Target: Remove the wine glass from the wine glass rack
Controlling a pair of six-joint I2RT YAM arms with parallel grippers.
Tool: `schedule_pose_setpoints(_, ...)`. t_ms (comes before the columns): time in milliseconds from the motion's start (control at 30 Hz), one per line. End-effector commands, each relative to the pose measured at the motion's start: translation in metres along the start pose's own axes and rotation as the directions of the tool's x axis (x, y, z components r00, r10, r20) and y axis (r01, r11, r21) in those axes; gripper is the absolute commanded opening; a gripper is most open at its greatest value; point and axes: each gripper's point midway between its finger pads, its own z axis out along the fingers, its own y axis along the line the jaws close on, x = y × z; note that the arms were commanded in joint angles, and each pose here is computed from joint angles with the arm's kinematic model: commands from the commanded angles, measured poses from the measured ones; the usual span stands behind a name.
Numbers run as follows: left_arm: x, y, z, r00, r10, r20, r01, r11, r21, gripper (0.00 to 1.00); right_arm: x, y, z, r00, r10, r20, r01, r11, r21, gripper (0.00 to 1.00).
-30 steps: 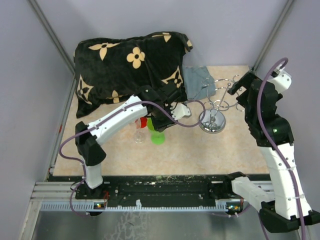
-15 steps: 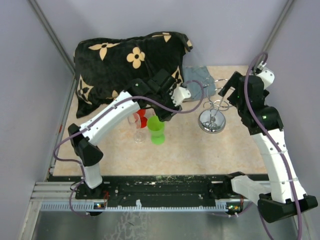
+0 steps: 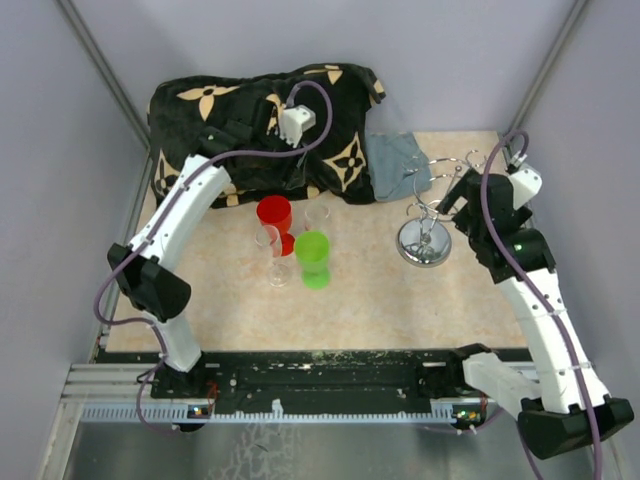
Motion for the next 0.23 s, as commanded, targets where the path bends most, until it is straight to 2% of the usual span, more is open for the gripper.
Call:
schedule_pose_setpoints(0,-0.025,0.004,-0.019,0.991,-0.026,0.135,0.027,1.0,-0.003,0.57,0.014,0.002,0.007,0.998,0.048,-0.028,-0.049,0.999,-0.018,0.97)
schedule_pose_setpoints(200,-0.01,0.035,-0.017,0.97,-0.127,0.205,0.138,0.99,-0.04,0.57,0.028,0.006,0.016,0.997,0.037,-0.07,-0.039,0.999,-0.026,0.98)
